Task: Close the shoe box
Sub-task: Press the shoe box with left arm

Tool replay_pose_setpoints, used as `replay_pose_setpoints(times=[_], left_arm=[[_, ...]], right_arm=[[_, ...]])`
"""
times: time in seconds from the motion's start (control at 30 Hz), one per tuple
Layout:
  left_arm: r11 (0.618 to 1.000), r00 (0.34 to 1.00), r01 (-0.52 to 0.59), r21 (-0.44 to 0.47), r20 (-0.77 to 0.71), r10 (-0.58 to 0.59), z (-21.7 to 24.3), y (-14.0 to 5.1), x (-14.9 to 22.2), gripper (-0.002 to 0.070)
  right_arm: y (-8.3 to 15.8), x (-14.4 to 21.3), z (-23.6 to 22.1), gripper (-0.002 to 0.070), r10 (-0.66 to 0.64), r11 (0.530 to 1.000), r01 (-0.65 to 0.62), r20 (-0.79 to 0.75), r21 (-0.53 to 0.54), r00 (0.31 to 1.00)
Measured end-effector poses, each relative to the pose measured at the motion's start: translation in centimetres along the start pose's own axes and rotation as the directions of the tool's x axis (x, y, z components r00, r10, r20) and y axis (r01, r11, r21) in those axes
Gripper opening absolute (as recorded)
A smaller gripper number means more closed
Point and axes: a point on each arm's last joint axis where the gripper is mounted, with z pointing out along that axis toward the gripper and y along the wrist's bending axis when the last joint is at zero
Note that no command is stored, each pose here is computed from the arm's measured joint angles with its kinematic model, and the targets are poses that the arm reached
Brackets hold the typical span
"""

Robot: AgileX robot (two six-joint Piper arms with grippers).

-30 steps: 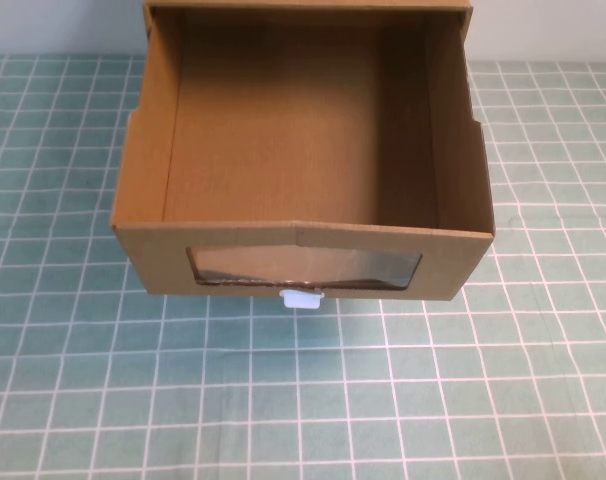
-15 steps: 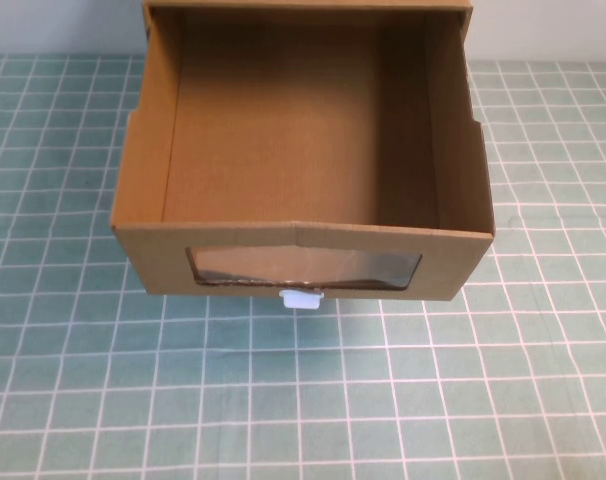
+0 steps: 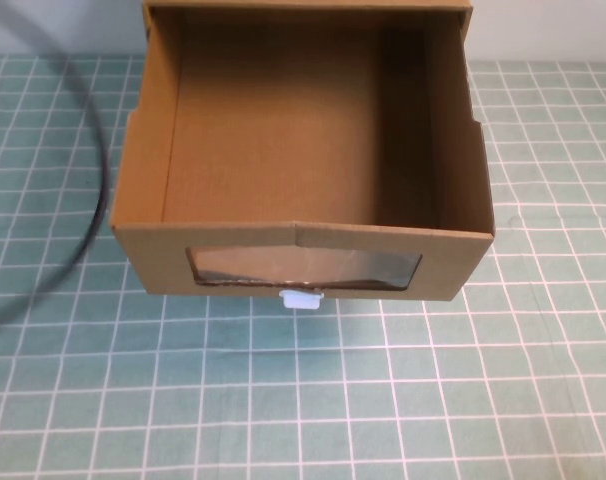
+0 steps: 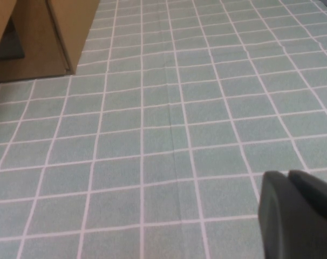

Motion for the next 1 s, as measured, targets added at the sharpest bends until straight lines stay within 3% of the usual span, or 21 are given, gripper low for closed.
replay_pose_setpoints(times=[0.27, 0.43, 0.7, 1.0], left_arm=[[0.986, 0.991, -0.134, 0.102, 0.010, 0.133, 7.0, 0.8, -9.2, -0.0005], [0.962, 0.977, -0.214, 0.169, 0.041, 0.210, 12.2, -0.8, -12.4, -0.0005], [0.928, 0.963, -0.265, 0.263, 0.037, 0.265, 18.4, -4.1, -12.8, -0.0005], [0.925, 0.964, -0.255, 0.281, -0.008, 0.268, 20.5, -4.0, -11.8, -0.0005]], right_arm=[[0.0, 0.0, 0.0, -0.0013, 0.000, 1.000, 0.000, 0.000, 0.000, 1.000], [0.0, 0.0, 0.0, -0.0013, 0.000, 1.000, 0.000, 0.000, 0.000, 1.000], [0.0, 0.0, 0.0, -0.0013, 0.000, 1.000, 0.000, 0.000, 0.000, 1.000], [0.0, 0.0, 0.0, -0.0013, 0.000, 1.000, 0.000, 0.000, 0.000, 1.000]])
